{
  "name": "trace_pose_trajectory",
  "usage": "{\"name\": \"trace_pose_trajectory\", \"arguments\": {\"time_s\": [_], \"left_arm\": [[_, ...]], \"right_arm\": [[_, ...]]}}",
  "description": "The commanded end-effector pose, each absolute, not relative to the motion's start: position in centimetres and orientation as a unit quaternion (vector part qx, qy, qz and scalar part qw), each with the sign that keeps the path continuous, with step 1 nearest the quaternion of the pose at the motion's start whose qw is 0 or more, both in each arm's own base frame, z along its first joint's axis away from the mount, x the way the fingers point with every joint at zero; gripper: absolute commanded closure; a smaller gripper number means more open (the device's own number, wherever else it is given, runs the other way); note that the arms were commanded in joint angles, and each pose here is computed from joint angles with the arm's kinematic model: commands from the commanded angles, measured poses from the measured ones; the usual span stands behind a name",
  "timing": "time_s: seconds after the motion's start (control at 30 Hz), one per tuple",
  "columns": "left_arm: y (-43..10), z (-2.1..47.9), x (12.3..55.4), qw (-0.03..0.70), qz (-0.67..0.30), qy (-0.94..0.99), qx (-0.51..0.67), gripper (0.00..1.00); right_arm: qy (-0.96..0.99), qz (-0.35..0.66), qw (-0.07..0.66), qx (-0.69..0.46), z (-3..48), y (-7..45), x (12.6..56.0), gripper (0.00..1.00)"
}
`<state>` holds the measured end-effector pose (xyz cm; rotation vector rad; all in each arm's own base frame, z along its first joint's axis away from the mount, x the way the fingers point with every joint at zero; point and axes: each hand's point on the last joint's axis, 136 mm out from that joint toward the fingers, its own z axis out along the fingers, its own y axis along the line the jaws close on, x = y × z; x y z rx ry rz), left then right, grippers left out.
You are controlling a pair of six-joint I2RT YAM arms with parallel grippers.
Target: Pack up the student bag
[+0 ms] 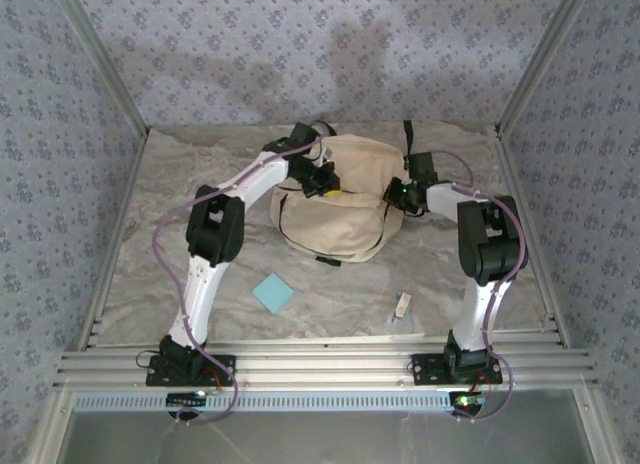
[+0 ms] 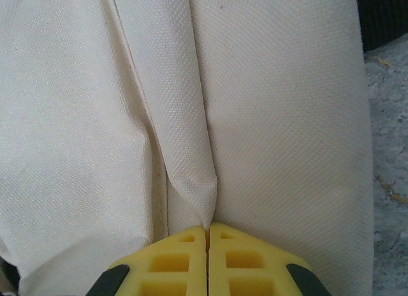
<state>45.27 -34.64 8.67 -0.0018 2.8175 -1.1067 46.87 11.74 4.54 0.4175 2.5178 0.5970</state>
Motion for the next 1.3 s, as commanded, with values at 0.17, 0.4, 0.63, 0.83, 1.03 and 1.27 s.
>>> {"name": "trace_pose_trajectory", "arguments": {"time_s": [0.17,0.4,0.63,0.83,1.03,1.27], "left_arm": [[-23.5,10.5,49.3,0.158,-0.321,0.930,-0.083,1.00],[-17.5,10.6,50.0,0.189,-0.291,0.928,-0.132,1.00],[-19.3,10.8,48.7,0.174,-0.314,0.925,-0.121,1.00],[-23.3,11.3,45.1,0.141,-0.356,0.919,-0.095,1.00],[-28.9,13.4,39.8,0.110,-0.400,0.908,-0.056,1.00],[-34.3,15.9,36.4,0.083,-0.453,0.887,-0.024,0.86]], "right_arm": [[0.935,0.177,0.247,0.184,3.8,8.7,45.9,1.00],[0.936,0.172,0.248,0.182,3.9,8.4,46.1,1.00],[0.935,0.173,0.267,0.157,5.8,8.9,49.1,1.00],[0.934,0.159,0.289,0.135,7.1,8.7,53.5,1.00],[0.928,0.185,0.302,0.117,8.4,10.2,57.4,1.00],[0.915,0.204,0.333,0.098,12.9,10.7,57.9,0.58]]}}
